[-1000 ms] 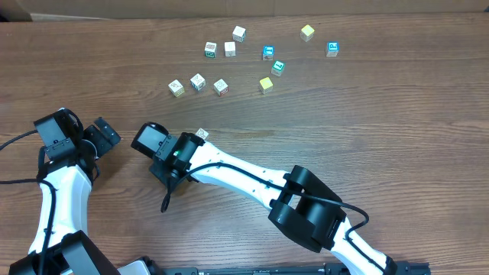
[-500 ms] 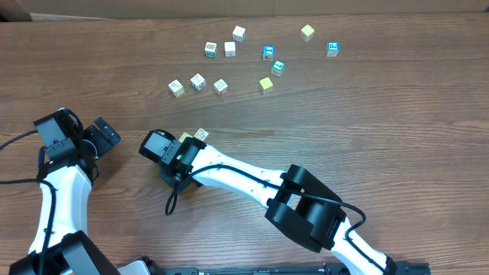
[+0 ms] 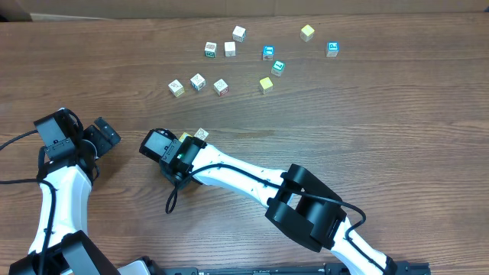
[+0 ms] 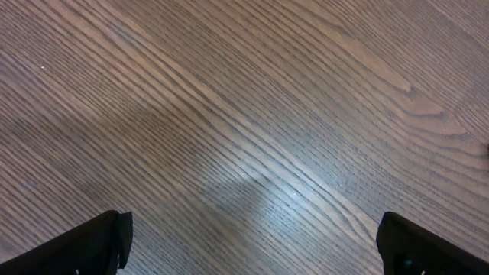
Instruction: Form a circle
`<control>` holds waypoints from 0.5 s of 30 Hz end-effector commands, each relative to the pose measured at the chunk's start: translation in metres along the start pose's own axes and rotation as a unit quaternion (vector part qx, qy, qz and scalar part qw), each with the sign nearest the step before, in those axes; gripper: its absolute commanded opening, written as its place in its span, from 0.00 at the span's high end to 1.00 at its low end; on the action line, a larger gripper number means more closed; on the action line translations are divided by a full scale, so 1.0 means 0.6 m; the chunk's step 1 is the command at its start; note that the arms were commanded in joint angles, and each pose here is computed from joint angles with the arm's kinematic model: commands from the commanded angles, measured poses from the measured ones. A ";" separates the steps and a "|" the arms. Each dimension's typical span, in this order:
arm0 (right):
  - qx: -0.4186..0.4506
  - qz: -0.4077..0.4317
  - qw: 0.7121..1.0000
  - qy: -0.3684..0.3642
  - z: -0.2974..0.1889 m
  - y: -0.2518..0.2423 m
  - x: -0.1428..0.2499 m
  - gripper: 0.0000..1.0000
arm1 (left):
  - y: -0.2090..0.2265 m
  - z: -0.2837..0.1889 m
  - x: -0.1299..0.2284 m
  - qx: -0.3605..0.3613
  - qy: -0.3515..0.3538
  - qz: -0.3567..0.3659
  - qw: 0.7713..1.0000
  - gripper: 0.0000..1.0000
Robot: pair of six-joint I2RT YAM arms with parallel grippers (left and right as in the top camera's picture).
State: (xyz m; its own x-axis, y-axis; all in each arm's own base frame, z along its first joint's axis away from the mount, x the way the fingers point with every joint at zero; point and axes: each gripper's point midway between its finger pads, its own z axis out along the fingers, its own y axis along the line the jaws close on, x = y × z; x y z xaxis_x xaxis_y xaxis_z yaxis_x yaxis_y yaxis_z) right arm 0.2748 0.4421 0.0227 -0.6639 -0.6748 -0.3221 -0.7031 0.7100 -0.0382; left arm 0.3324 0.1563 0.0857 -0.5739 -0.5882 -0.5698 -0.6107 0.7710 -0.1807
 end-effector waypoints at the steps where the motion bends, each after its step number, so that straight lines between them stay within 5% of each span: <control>1: 0.013 -0.001 1.000 -0.004 0.005 -0.010 -0.002 0.96 | 0.000 -0.006 -0.005 0.003 -0.007 -0.006 1.000 0.00; 15: 0.010 0.000 1.000 -0.007 0.005 -0.008 -0.004 0.96 | 0.000 -0.006 -0.005 0.003 -0.007 -0.006 1.000 0.00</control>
State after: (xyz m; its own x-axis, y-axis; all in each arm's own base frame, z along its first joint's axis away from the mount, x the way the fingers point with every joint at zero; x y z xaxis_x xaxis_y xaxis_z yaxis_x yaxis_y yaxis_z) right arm 0.2793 0.4450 0.0246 -0.6595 -0.6680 -0.3446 -0.6990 0.7137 -0.0457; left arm 0.3324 0.1563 0.0857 -0.5739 -0.5882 -0.5698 -0.6107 0.7710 -0.1807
